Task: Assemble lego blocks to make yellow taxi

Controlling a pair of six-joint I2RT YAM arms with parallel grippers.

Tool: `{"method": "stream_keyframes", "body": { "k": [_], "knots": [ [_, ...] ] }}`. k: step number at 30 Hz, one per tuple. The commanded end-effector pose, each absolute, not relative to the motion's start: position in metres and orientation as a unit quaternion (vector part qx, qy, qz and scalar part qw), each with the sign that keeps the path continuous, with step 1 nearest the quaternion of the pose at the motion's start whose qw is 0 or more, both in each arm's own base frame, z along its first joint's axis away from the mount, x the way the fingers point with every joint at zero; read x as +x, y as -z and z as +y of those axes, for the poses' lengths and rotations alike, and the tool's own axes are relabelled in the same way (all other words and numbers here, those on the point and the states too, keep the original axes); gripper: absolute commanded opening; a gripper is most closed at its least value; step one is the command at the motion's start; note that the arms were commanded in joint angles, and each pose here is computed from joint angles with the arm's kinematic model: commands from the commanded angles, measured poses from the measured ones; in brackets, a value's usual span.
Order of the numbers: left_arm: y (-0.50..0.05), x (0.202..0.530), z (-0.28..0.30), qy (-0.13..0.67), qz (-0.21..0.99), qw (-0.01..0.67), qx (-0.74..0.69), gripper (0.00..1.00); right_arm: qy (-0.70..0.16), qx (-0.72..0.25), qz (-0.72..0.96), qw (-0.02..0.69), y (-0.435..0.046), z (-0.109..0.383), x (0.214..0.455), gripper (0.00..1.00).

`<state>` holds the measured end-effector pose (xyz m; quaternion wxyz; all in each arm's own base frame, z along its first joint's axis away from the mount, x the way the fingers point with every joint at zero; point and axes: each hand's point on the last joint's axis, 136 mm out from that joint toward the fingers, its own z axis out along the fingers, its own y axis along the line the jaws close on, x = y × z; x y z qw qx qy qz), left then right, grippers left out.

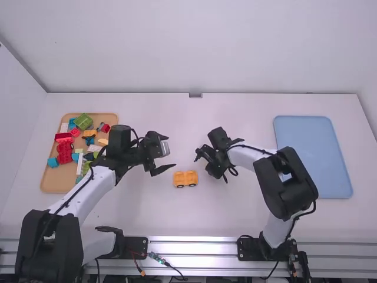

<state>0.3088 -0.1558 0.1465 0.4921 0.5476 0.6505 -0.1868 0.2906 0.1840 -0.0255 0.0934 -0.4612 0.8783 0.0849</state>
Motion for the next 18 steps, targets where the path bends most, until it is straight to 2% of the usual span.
{"method": "stream_keyframes", "body": {
  "k": [1, 4, 8, 9, 11, 12, 18],
  "knots": [
    [-0.155, 0.309, -0.157, 0.196, 0.643, 0.5, 0.546, 0.99, -0.094, -0.393, 0.911, 0.083, 0.028, 0.184, 0.291, 0.17],
    [-0.156, 0.309, -0.157, 0.195, 0.642, 0.501, 0.546, 0.99, -0.096, -0.368, 0.921, 0.08, 0.028, 0.184, 0.291, 0.15],
    [-0.156, 0.31, -0.157, 0.195, 0.642, 0.502, 0.546, 0.99, -0.094, -0.385, 0.915, 0.074, 0.029, 0.183, 0.287, 0.13],
    [-0.155, 0.309, -0.157, 0.195, 0.643, 0.501, 0.546, 0.99, -0.092, -0.409, 0.905, 0.069, 0.029, 0.181, 0.284, 0.07],
    [-0.154, 0.31, -0.156, 0.193, 0.645, 0.499, 0.545, 0.99, -0.09, -0.431, 0.895, 0.065, 0.03, 0.179, 0.282, 0.05],
    [-0.154, 0.31, -0.156, 0.193, 0.646, 0.499, 0.545, 0.99, -0.087, -0.443, 0.89, 0.065, 0.03, 0.179, 0.281, 0.0],
    [-0.143, 0.311, -0.15, 0.175, 0.664, 0.484, 0.542, 0.99, -0.077, -0.514, 0.851, 0.074, 0.03, 0.177, 0.283, 0.0]
  ]
}}
